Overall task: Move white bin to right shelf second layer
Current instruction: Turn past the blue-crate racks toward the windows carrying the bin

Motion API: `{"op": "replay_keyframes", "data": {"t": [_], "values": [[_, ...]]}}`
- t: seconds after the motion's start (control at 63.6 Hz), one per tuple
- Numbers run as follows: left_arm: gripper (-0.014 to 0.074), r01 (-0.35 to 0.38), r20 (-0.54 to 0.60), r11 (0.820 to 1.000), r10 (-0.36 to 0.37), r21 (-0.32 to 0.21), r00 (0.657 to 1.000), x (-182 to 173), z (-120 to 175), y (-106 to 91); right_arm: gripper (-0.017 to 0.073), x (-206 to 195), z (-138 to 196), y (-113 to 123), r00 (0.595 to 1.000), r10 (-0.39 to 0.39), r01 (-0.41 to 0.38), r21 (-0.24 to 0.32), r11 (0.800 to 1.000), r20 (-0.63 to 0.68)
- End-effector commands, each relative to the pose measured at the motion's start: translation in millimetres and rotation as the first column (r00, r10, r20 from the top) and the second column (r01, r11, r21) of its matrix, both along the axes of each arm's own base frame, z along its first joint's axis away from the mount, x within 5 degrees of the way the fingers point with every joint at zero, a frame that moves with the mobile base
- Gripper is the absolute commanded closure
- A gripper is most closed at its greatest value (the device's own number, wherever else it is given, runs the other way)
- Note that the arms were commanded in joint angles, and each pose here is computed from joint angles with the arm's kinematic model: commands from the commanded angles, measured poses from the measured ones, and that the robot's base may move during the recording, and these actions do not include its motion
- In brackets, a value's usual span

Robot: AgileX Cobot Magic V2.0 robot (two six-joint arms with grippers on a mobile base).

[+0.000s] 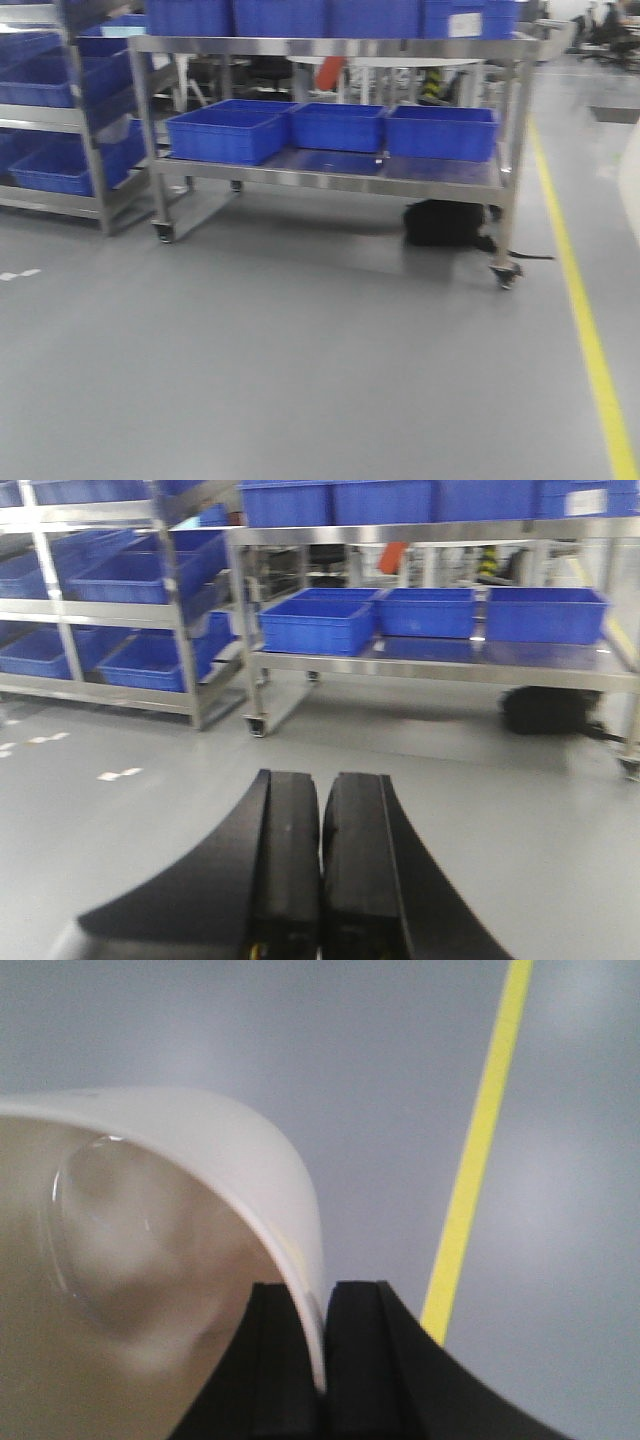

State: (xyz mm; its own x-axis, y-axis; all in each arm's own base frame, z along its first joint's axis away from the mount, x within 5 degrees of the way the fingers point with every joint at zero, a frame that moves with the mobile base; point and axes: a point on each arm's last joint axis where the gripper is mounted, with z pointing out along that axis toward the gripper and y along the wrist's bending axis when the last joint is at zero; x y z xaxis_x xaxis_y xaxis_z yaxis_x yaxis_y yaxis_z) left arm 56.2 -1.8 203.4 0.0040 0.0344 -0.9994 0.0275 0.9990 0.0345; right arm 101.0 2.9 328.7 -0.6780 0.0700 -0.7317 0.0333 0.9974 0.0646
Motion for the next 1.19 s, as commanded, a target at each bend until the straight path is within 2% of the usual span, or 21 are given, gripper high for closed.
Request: {"op": "replay_keyframes", "data": {"t": [0.0,1.179], "values": [[0.0509,-0.005,0.063,1.000,0.006,-0.011,0.998,0.1,-3.9,0.5,0.0511,3.7,14.1,-0.6,0.995,-0.002,0.003,-0.003,1.000,0.103],[0.0509,-0.005,0.063,1.000,0.006,-0.011,0.998,0.1,-3.9,0.5,0.0511,3.7,14.1,-0.7,0.995,-0.002,0.003,-0.004,1.000,0.103]]}}
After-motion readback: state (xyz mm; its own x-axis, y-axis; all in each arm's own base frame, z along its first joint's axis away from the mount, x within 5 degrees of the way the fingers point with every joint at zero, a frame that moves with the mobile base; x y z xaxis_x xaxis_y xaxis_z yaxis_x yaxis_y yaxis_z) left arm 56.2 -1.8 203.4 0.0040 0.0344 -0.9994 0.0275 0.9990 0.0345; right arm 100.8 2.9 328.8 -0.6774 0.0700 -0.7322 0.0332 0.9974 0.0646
